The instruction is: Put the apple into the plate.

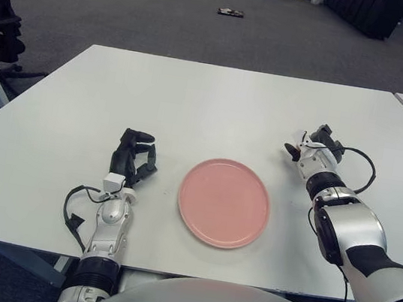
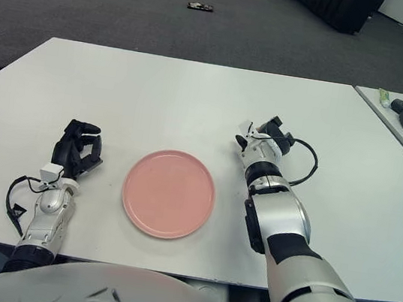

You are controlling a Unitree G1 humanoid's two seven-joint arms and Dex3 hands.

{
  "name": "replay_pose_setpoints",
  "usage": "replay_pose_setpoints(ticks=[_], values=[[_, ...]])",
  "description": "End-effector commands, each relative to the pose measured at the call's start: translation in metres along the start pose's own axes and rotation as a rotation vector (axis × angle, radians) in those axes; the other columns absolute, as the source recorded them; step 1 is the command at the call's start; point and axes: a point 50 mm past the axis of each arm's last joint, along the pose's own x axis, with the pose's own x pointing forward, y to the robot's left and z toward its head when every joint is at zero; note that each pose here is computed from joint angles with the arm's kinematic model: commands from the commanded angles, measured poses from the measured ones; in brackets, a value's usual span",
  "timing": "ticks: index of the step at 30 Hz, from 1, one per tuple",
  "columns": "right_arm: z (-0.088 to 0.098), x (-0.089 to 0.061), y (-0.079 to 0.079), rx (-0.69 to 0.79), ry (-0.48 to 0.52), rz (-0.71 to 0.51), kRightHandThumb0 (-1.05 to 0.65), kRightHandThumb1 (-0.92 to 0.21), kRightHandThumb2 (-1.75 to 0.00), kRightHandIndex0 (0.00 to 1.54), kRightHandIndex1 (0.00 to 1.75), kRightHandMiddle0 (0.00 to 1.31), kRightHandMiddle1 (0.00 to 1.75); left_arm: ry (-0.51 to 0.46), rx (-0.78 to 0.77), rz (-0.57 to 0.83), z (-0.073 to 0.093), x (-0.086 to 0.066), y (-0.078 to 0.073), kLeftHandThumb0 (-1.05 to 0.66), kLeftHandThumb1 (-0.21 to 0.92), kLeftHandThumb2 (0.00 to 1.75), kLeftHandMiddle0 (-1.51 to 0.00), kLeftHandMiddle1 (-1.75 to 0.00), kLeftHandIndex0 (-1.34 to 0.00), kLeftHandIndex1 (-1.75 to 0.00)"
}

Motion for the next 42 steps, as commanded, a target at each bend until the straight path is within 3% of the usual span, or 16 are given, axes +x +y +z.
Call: replay_pose_setpoints(ticks=[1,15,27,29,31,36,39,42], values=[[-0.033,-0.009,0.029,-0.013,0.128,0.108,-0.59,-0.45,-0.96,0.00,0.47,0.00,0.67,0.090,0.023,0.018,-0.017,-0.008,0.010,-0.40,0.61,0.95,-0.64,-1.75,-0.38,-1.75],[-0.040,-0.008,0.028,-0.025,0.138,0.086,-0.58,-0.41,-1.00,0.00,0.93,0.00,1.00,0.095,0.040,0.016,-0.018,-0.007,0.012,-0.40,0.61,0.96,-0.65,-1.75,-0.39,-1.75],[-0.043,-0.007,0.026,0.024,0.138,0.071,-0.46,-0.33,-1.18,0.00,1.47,0.02,1.54,0.106,0.023,0.036,-0.018,-0.006,0.012,-0.40,0.61,0.95,-0.61,-1.75,-0.39,-1.75],[-0.045,-0.006,0.025,0.020,0.131,0.069,-0.42,-0.50,-1.03,0.01,1.62,0.24,1.65,0.105,0.025,0.039,-0.018,-0.006,0.013,-0.39,0.62,0.94,-0.60,-1.75,-0.38,-1.75],[-0.048,-0.006,0.026,0.018,0.125,0.072,-0.41,-0.55,-0.98,0.03,1.68,0.32,1.68,0.104,0.027,0.040,-0.018,-0.006,0.013,-0.39,0.62,0.94,-0.59,-1.75,-0.38,-1.75],[-0.050,-0.005,0.026,0.043,0.118,0.074,-0.42,-0.50,-1.05,0.12,1.74,0.45,1.71,0.098,0.028,0.037,-0.018,-0.005,0.013,-0.39,0.62,0.94,-0.60,-1.75,-0.38,-1.75],[-0.051,-0.004,0.025,0.063,0.117,0.065,-0.14,-0.45,-1.12,0.25,1.74,0.55,1.64,0.095,0.027,0.036,-0.018,-0.005,0.013,-0.40,0.61,0.95,-0.61,-1.75,-0.39,-1.75],[-0.051,-0.004,0.024,0.076,0.118,0.052,-0.05,-0.40,-1.18,0.33,1.75,0.61,1.59,0.094,0.025,0.036,-0.018,-0.004,0.013,-0.40,0.61,0.96,-0.62,-1.75,-0.39,-1.75]])
